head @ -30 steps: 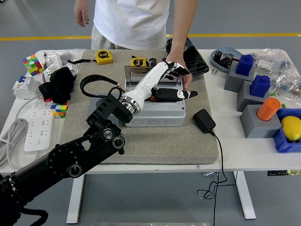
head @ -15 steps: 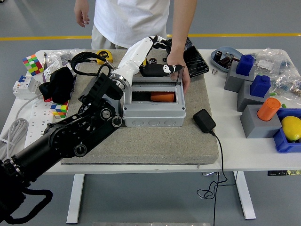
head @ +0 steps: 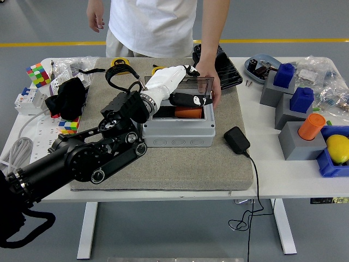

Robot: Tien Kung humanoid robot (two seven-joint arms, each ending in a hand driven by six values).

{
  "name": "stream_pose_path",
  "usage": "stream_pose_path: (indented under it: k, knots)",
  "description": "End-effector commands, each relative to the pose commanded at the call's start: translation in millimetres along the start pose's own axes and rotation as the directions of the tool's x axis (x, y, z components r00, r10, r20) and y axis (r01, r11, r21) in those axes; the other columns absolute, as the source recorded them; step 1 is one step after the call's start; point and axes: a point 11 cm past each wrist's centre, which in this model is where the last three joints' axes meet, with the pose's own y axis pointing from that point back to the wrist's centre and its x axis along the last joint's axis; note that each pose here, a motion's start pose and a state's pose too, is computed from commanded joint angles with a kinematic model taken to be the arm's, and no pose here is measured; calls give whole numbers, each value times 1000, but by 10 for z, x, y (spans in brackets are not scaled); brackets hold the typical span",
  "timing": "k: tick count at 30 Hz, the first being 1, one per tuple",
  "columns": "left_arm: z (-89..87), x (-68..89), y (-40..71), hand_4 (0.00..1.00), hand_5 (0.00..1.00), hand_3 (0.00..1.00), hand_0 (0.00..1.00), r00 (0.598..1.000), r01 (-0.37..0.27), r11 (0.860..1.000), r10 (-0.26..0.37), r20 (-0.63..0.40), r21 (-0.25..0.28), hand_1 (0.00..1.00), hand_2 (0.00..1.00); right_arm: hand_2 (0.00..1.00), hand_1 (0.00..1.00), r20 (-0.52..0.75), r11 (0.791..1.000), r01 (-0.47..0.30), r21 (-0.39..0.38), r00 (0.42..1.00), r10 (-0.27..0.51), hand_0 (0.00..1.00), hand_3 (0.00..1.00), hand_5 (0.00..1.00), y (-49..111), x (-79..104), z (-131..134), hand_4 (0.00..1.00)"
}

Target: Fetch the battery,place it into the box,close the lid of the box

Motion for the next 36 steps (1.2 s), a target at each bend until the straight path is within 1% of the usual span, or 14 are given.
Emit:
stream_pose_path:
  k: [3,4,7,9,10,14,18,21,26,30,33,36]
  knots:
    - [-36,-33,47,998,639,778,791,1000,14,1000,-13,-12,9,826,794,676,626,0,1000,1,0,1000,-1,499,620,549,0,-3,0,998]
    - [-45,-43,72,998,640,767,759,1000,18,1000,-18,-21,10,799,777,676,626,1,1000,2,2,1000,-2,500,620,549,0,-7,-7,998]
    - [-51,-66,158,998,640,767,759,999,32,999,-31,-44,4,799,777,676,626,1,1000,3,6,1000,-3,500,620,549,1,-13,-20,998]
    - [-25,-69,217,998,640,767,759,997,37,999,-38,-60,-10,799,777,676,626,1,1000,2,6,1000,-2,500,620,549,1,-14,-26,998]
    - [-9,-75,242,998,646,762,742,997,40,999,-41,-66,-17,775,768,676,626,1,1000,3,6,1000,-3,500,621,548,0,-17,-25,998]
    - [31,-109,325,998,646,762,742,994,60,998,-62,-93,-30,775,768,676,626,1,1000,5,5,1000,-5,500,621,548,0,-25,-18,998]
    - [25,-193,407,998,648,761,729,989,89,996,-92,-118,-31,759,762,676,626,2,1000,3,5,1000,-3,500,619,547,0,-19,-19,998]
    - [-11,-281,454,998,648,761,729,982,116,993,-118,-145,-21,759,762,676,626,2,1000,2,4,1000,-2,500,619,547,0,-13,-11,998]
    - [-37,-380,503,998,652,759,718,974,141,990,-141,-177,-13,753,758,676,626,4,1000,2,-2,1000,-2,500,619,547,-2,-14,17,998]
    - [-19,-362,531,998,652,758,717,970,134,991,-136,-200,-22,750,757,676,626,5,1000,3,-1,1000,-3,499,619,545,-2,-17,20,998]
    - [-13,-285,559,998,652,758,717,967,109,994,-113,-229,-31,750,757,676,626,5,1000,4,2,1000,-5,499,619,545,-1,-23,3,998]
    - [-22,-177,605,998,653,756,715,958,61,997,-72,-278,-47,752,755,676,626,7,1000,5,3,1000,-5,500,620,546,-1,-27,0,998]
